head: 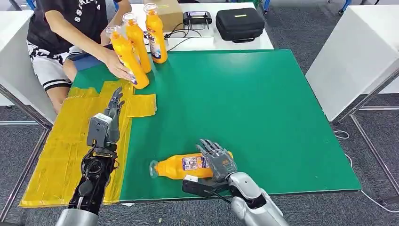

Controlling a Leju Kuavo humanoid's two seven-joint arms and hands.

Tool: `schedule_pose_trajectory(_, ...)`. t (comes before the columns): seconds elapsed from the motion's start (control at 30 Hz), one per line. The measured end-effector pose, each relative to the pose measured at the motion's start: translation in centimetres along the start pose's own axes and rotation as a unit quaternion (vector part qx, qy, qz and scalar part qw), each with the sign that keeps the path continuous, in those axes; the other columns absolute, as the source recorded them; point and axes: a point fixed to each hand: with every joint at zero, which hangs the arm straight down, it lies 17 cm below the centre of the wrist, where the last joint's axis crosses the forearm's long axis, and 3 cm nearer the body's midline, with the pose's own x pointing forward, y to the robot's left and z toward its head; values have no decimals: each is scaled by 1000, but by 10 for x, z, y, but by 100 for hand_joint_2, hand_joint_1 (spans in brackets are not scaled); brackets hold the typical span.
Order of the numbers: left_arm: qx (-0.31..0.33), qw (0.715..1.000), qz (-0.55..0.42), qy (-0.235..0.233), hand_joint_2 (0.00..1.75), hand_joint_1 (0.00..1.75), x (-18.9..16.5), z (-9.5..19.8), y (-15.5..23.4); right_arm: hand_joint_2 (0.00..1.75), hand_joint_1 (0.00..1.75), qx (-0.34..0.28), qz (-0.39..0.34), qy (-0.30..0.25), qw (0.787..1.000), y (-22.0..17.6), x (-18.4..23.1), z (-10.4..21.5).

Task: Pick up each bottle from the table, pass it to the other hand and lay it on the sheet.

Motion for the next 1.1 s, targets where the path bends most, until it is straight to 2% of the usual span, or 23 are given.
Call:
schedule_pose_trajectory(0.1, 0, 1000, 1, 1, 0, 0, 0, 0, 0, 175, 175, -3, 23, 21, 999, -1, -9, -2)
schedule_pose_trajectory(0.3, 0, 1000, 3, 4, 0, 0, -1, 0, -1, 175, 175, -12, 36, 29, 999, -4, -15, -5)
schedule_pose_trajectory(0.4, 2, 1000, 2, 5, 0, 0, -1, 1, 0, 175, 175, -43, 8, 28, 999, -16, -16, -5)
schedule_pose_trajectory(0.47, 11, 1000, -7, 12, 0, 0, -3, 5, 2, 175, 173, -92, -43, 22, 995, -34, -16, -5)
schedule_pose_trajectory(0.6, -3, 1000, -30, 8, 0, 0, 4, 15, -14, 175, 175, -208, -144, 28, 967, -81, -37, 5)
schedule_pose_trajectory(0.67, -24, 999, -40, -9, 0, 0, 17, 17, -35, 175, 175, -275, -195, 33, 941, -110, -54, 14)
schedule_pose_trajectory(0.87, -46, 997, -40, -36, 0, 0, 42, 18, -64, 175, 175, -311, -225, 59, 922, -123, -77, 24)
schedule_pose_trajectory(1.03, -88, 993, -26, -70, 0, 0, 67, 20, -98, 175, 175, -383, -299, 55, 872, -145, -95, 41)
schedule_pose_trajectory(1.1, -105, 991, -21, -83, 0, 0, 78, 21, -113, 175, 175, -399, -310, 53, 861, -151, -102, 45)
